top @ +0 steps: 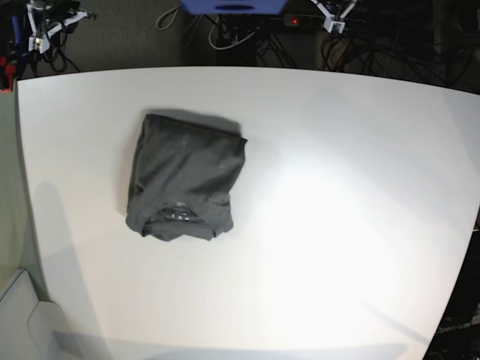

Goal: Layout the t-shirt on the table in an organized manner, then fold the t-shirt properly

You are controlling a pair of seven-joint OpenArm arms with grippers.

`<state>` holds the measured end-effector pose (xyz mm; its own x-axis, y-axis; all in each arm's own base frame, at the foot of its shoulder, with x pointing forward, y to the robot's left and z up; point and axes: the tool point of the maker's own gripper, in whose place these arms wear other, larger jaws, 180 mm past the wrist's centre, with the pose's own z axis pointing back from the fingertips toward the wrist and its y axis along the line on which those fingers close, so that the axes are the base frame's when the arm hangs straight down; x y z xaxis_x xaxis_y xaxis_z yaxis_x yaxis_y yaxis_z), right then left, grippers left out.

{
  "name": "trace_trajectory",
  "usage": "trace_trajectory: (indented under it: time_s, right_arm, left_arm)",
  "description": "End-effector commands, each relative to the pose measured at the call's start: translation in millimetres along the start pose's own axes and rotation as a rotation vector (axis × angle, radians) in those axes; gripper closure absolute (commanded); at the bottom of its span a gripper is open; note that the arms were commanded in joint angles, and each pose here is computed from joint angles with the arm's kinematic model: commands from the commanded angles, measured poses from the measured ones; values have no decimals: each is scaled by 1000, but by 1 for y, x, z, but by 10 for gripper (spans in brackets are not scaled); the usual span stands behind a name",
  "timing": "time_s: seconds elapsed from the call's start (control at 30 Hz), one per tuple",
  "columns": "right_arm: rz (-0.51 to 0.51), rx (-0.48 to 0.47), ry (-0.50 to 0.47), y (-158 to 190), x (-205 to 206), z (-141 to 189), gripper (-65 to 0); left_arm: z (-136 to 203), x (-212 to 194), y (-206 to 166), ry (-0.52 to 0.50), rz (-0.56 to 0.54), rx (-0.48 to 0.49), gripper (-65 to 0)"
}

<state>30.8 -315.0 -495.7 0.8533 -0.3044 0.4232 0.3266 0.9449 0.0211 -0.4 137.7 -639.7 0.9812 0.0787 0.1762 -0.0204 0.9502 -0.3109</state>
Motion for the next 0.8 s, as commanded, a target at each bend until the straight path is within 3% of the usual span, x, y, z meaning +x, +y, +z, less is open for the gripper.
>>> trace_trajectory:
  time_s: [0.0,0.1,0.2,0.3,0.37,0.47,0.57,0.7,0.77]
  right_arm:
    - [4,-8,29,-11,-9,-4,0]
    - [-56,71,103,2,-41,-48,0]
    - [-182,130,129,12,-73,-76,0]
    - [-296,157,62,22,-88,-85,0]
    - [-290,186,31,35,-95,-84,0]
    - [-175,269,87,65,-111,-84,0]
    - [-4,152,132,56,-120,-94,0]
    - [298,-57,151,36,-117,-106,0]
    - [432,-126,129,38,-106,-111,0]
  left_arm:
    - [1,1,5,-8,7,8,-3]
    - [-6,1,-1,3,32,5,-4]
    - [-10,8,1,16,40,14,-4]
    - [-13,6,-2,36,56,14,-4]
    - [-13,5,-3,40,58,13,-4]
    - [-14,5,-4,38,59,14,-4]
    - [-14,5,0,38,56,41,-4]
    - [-11,6,28,37,39,208,-4]
    - [-14,5,26,38,39,240,-5]
